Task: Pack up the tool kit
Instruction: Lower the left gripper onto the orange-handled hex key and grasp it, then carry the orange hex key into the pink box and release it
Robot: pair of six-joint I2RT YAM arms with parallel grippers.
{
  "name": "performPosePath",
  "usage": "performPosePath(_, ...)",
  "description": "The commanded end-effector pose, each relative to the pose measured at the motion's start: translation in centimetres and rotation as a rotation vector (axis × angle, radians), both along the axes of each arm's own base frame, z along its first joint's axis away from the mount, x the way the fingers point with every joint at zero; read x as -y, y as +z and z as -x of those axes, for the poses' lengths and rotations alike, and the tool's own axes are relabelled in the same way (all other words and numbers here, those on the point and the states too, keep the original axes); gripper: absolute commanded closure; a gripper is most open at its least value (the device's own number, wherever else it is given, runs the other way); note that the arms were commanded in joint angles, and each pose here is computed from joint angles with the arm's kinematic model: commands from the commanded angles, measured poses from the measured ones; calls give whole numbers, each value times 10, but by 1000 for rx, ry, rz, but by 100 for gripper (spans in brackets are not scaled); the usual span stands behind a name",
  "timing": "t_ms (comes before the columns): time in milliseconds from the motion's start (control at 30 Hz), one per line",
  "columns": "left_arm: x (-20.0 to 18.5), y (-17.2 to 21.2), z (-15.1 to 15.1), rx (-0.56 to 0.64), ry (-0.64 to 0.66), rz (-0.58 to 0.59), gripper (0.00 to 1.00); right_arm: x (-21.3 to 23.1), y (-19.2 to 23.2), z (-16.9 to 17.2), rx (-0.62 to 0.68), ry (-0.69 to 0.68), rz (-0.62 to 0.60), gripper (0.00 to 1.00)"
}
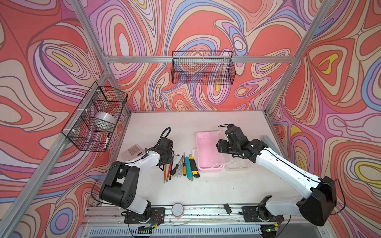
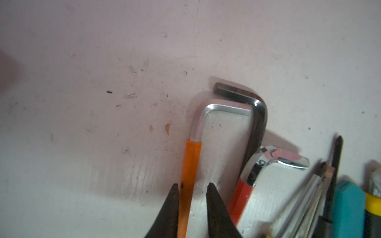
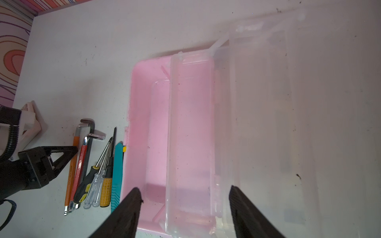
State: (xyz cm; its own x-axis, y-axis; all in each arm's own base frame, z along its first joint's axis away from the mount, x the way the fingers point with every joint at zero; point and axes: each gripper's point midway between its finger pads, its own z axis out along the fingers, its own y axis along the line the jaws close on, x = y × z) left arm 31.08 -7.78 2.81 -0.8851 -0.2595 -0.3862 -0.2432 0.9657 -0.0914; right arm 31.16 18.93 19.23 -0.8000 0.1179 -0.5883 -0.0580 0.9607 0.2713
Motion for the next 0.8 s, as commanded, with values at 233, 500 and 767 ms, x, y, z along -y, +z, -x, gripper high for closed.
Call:
performPosePath(233, -3, -7, 0, -34, 17, -11, 79, 3, -9, -2, 6, -8, 37, 29)
performPosePath(500, -3, -10, 0, -43, 16, -12, 85, 3, -15, -3, 0, -6, 47, 29)
performPosePath(767, -3, -4, -6, -32, 11, -20, 92, 4, -19, -5, 3, -3, 68, 28)
